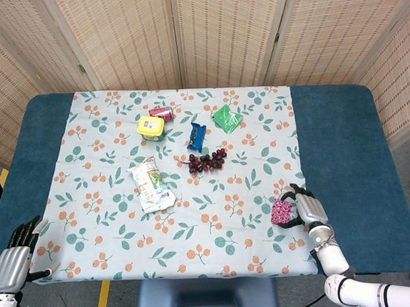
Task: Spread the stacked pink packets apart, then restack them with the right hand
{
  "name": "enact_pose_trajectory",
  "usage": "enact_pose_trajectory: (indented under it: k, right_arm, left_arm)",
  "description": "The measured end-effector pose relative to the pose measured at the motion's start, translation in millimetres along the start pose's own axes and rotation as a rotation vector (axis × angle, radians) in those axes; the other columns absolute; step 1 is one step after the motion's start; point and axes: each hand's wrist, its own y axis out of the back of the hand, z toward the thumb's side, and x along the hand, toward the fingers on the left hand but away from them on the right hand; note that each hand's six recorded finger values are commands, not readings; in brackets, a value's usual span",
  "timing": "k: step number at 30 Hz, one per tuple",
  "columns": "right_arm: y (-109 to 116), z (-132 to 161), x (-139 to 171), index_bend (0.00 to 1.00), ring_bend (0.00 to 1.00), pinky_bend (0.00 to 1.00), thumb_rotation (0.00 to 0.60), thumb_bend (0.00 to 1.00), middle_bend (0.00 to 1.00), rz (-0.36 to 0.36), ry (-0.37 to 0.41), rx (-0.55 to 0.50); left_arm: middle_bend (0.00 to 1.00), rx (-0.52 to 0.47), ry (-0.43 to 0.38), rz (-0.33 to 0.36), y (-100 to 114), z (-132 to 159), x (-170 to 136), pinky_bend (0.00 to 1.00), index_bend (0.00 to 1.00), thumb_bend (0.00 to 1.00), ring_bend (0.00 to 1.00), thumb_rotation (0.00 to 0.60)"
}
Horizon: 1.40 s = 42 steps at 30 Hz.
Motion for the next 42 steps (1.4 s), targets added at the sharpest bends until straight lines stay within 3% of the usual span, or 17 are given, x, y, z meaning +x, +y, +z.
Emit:
enact_pose_trajectory:
  k: [27,33,42]
  right_arm:
    - [-1,-4,2,0.20,0.00,0.00,0.550,0.10,0.06,0.003,-0.001,-0.018]
    - [17,-3,11,0.20,0.00,0.00,0.551,0.10,0.06,-0.054,0.039,-0.012]
    - [62,1,51,0.20,0.01,0.00,0.559,0.10,0.11,-0.278,0.222,0.111]
  left_arm:
    - [0.00,-0.004,0.002,-0.003,-1,-1,1,0.00,0.01,0.19,0.04,0.600]
    - [0.00,-0.002,0.003,0.008,3,-1,1,0.00,0.01,0.19,0.04,0.600]
    - [0.00,0.009,0.004,0.050,17,7,1,0.00,0.02,0.19,0.04,0.600]
